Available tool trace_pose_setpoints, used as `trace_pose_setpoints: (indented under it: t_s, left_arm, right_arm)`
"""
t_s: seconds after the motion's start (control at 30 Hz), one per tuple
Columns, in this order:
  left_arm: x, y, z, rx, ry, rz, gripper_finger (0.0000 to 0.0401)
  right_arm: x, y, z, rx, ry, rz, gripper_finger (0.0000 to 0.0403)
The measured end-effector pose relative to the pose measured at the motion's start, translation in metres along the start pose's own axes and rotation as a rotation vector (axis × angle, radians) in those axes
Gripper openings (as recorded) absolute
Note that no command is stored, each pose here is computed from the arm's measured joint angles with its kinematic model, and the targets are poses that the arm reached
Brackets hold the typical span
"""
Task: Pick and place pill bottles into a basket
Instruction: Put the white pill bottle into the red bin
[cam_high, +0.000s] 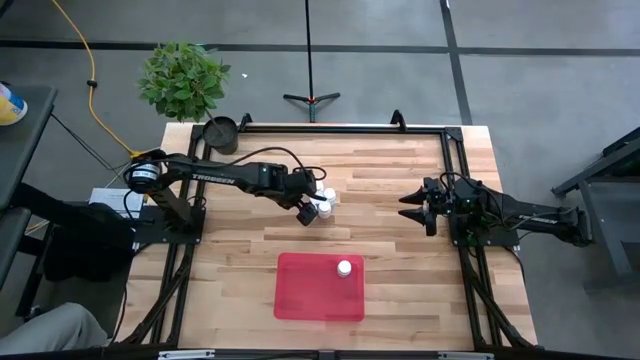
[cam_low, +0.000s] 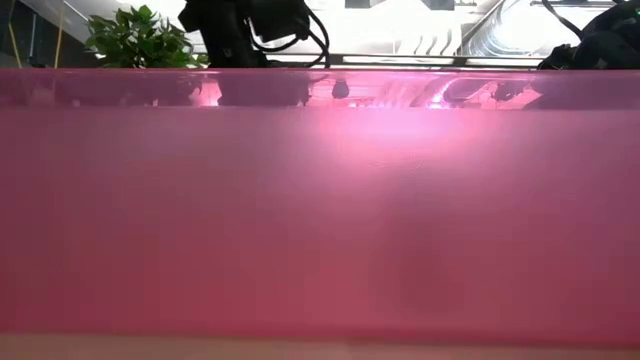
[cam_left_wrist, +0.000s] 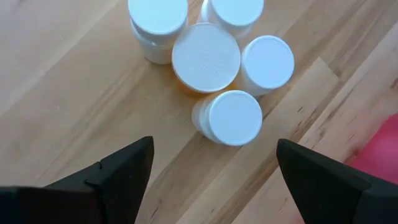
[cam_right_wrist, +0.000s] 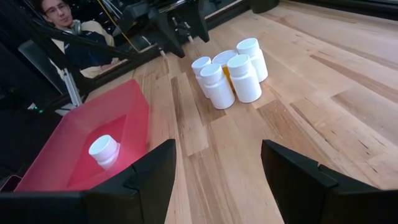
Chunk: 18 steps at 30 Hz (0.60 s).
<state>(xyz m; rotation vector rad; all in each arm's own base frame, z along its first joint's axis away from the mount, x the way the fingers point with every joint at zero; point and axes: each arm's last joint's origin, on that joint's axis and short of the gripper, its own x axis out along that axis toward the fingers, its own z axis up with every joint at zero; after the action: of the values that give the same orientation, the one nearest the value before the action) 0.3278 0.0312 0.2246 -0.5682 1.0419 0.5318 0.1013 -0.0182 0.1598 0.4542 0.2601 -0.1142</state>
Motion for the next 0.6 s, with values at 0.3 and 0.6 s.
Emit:
trace_pose_setpoints:
  t_s: [0.3, 0.6]
  left_arm:
    - [0.008, -0.003, 0.002, -0.001, 0.002, -0.018, 0.0374]
    - [0.012, -0.003, 0.001, -0.007, 0.01, -0.019, 0.0374]
  right_arm:
    - [0.0, 0.0, 0.0, -0.001, 0.002, -0.001, 0.0226]
    - [0.0, 0.0, 0.0, 0.001, 0.003, -0.002, 0.0226]
